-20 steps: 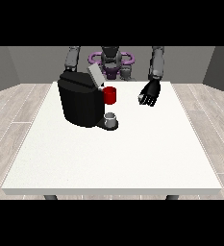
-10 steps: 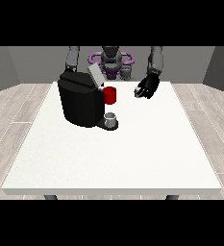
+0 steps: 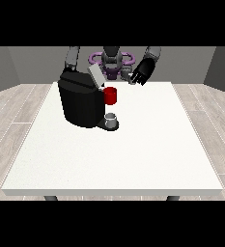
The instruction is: Insert the coffee pod into the coffee machine and close the lid
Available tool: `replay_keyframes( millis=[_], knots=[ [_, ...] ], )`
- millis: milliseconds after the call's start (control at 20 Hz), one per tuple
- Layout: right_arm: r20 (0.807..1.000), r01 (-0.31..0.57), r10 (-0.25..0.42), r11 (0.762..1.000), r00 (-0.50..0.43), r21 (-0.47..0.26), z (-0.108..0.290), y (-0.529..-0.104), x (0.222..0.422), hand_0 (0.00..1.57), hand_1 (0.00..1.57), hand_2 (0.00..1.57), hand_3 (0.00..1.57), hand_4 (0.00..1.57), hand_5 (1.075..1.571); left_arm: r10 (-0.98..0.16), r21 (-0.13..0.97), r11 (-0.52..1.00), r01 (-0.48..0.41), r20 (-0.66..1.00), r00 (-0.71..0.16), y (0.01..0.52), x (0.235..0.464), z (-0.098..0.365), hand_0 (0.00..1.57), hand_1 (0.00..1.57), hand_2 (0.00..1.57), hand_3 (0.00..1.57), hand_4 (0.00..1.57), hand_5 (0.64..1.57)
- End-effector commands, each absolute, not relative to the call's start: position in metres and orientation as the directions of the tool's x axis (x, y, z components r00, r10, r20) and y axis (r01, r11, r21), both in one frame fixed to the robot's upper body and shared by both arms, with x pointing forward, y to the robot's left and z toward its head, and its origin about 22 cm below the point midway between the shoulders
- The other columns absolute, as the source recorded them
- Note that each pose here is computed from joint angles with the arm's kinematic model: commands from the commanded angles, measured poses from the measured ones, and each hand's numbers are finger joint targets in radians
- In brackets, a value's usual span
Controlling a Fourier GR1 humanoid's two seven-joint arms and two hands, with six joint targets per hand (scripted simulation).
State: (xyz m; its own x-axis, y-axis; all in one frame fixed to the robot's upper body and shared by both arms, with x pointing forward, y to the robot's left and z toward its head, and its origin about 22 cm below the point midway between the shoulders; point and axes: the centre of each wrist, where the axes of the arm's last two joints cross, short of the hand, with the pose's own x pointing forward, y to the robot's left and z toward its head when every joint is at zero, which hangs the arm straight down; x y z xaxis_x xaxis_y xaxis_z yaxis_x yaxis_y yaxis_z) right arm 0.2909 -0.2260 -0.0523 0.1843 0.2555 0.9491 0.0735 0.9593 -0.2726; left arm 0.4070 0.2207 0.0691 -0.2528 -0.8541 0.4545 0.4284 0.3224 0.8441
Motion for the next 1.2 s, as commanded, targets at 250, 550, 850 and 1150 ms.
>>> replay_keyframes(
  millis=[250,550,850,1150],
  knots=[
    [0.973,0.043,0.220,0.974,0.063,-0.223,-0.028,-0.210,0.309,0.00,0.00,0.00,0.00,0.00,1.571,-0.840,0.887,0.324,0.330,0.430,-0.330,0.218,0.435,0.159,1.34,1.34,1.37,1.35,0.56,1.571],
    [0.970,-0.009,0.243,0.970,0.001,-0.243,-0.013,-0.187,0.305,0.00,0.00,0.00,0.00,0.00,1.571,-0.827,0.842,0.454,0.293,0.520,-0.215,0.238,0.449,0.201,1.23,1.23,1.26,1.27,0.50,1.571],
    [0.972,0.049,0.226,0.974,-0.066,-0.223,0.026,-0.187,0.334,0.00,0.00,0.00,0.00,0.00,1.571,-0.824,0.881,0.423,0.211,0.471,-0.315,0.227,0.452,0.233,1.17,1.17,1.25,1.27,0.48,1.571],
    [0.965,0.031,0.227,0.974,-0.129,-0.225,0.049,-0.204,0.337,0.00,0.00,0.00,0.00,0.26,1.571,-0.847,0.879,0.452,0.153,0.477,-0.234,0.244,0.456,0.252,1.22,1.22,1.28,1.23,0.48,1.571]
  ],
)
